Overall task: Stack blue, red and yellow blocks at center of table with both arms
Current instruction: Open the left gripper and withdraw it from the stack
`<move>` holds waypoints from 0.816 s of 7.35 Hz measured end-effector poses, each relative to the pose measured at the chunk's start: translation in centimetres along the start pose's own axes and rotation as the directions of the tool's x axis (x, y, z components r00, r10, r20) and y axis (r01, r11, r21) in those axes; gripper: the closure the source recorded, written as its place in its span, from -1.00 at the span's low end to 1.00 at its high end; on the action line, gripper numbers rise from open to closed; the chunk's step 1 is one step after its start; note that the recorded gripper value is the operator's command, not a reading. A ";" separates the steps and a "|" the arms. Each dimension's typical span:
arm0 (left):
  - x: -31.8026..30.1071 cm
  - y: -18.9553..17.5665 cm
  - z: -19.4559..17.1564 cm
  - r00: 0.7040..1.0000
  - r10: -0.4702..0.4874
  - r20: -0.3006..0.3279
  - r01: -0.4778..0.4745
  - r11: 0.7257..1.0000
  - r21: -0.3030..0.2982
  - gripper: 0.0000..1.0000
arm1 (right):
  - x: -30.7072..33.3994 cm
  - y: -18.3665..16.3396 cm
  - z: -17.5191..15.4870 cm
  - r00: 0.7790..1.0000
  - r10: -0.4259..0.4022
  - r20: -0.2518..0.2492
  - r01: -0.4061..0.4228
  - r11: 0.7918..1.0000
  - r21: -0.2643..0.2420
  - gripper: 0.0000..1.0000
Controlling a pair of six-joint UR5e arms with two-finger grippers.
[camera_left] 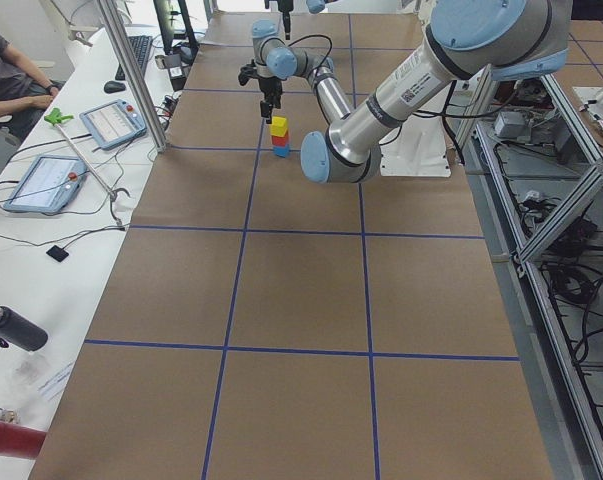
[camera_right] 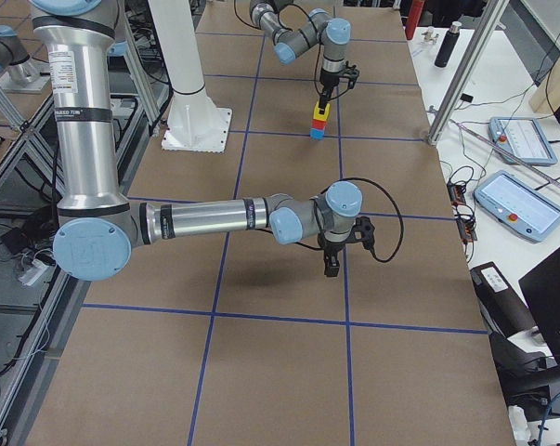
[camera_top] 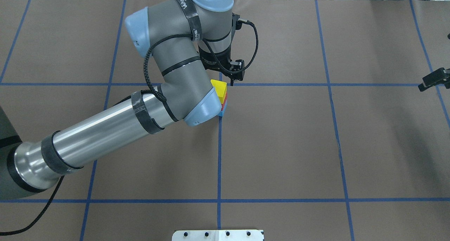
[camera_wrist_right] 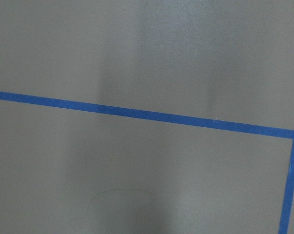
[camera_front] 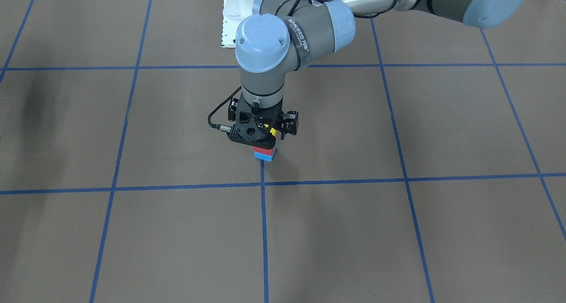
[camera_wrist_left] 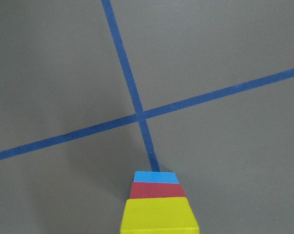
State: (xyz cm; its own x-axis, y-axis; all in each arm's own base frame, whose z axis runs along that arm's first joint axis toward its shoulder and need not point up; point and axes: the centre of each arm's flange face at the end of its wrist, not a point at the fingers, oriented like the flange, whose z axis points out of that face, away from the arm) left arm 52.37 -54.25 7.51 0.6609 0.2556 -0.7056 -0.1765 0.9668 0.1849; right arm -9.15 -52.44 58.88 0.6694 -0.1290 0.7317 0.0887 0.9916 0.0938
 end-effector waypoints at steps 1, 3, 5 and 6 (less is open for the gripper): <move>-3.4 1.5 -1.4 1.000 -0.025 0.018 0.025 1.000 0.006 -1.00 | -0.1 -0.2 0.0 1.000 -0.001 0.000 0.001 1.000 0.001 -0.99; -17.2 5.1 -1.8 0.996 -0.032 0.088 0.031 0.999 0.020 -1.00 | -0.1 -0.4 -0.3 1.000 -0.003 0.001 0.003 1.000 0.007 -0.99; -32.9 8.7 -3.0 0.986 -0.011 0.169 0.007 1.000 0.025 -1.00 | 0.3 -0.5 -0.8 1.000 -0.006 -0.004 0.006 1.000 0.018 -0.99; -40.3 10.1 -4.3 0.981 -0.022 0.194 0.017 1.000 0.026 -1.00 | 0.6 -0.5 -1.1 1.000 -0.006 -0.006 0.006 1.000 0.025 -0.99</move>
State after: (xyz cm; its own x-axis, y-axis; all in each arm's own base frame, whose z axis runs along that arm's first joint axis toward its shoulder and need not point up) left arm 20.81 -54.80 34.91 0.7937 0.2301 -0.5631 -0.1460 0.9707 0.1909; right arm -7.98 -53.04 58.54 0.6733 -0.1350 0.7270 0.0745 0.9906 0.1150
